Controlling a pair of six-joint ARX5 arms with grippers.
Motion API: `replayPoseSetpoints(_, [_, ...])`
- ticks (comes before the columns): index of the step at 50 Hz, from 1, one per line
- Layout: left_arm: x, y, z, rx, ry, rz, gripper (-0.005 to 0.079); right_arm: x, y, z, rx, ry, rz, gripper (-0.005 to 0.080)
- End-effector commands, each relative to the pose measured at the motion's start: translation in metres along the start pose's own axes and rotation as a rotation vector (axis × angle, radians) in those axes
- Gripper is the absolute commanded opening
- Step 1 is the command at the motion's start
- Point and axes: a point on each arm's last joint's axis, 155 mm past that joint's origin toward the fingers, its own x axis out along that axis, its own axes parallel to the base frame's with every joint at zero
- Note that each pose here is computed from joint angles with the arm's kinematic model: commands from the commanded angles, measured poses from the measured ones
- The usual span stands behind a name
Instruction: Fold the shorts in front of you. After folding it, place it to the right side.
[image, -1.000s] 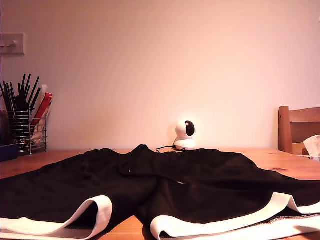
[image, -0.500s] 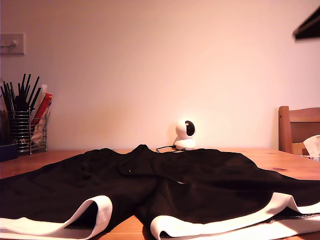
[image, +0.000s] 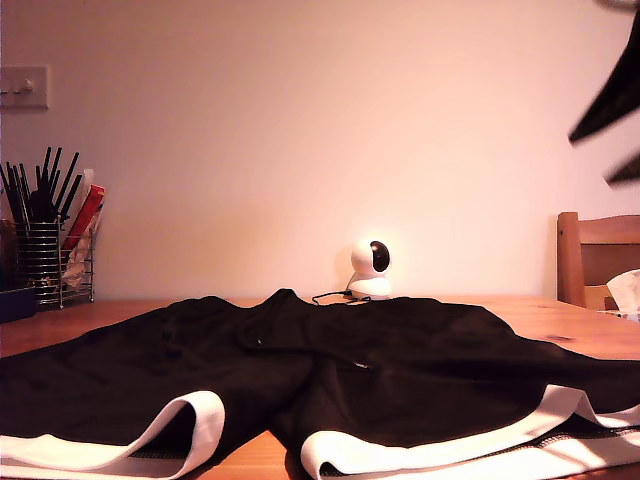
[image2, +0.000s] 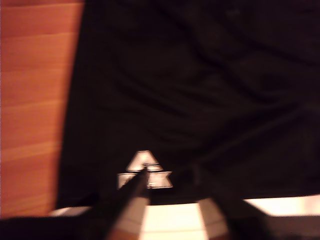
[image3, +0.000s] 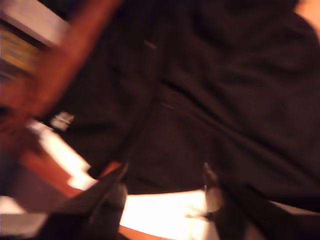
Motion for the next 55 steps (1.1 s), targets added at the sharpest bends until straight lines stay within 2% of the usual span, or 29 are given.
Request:
replayPoseSetpoints(1, [0.001, 0.003, 0.000, 0.027, 0.038, 0.013, 0.0469, 0.000, -0.004, 0.005, -0.027, 0.021, -0.028, 0.0459])
replayPoseSetpoints(13, [0.015, 0.025, -0.018, 0.014, 0.238, 0.095, 0.0503, 0.006, -0.024, 0.001, -0.050, 0.164, -0.132, 0.0459])
replayPoseSetpoints(19, [0.028, 0.036, -0.032, -0.020, 0.321, 0.107, 0.0503, 0.009, -0.033, 0.003, -0.045, 0.188, -0.167, 0.0459])
replayPoseSetpoints(26, [0.037, 0.060, -0.051, -0.052, 0.413, 0.179, 0.0503, 0.011, -0.037, 0.005, -0.045, 0.191, -0.182, 0.0459])
replayPoseSetpoints(35, [0.043, 0.075, -0.065, -0.105, 0.467, 0.198, 0.0503, 0.012, -0.041, 0.004, -0.058, 0.198, -0.192, 0.0459])
replayPoseSetpoints(55, [0.066, 0.079, -0.087, -0.131, 0.558, 0.174, 0.0502, 0.014, -0.042, 0.008, -0.070, 0.186, -0.193, 0.0459])
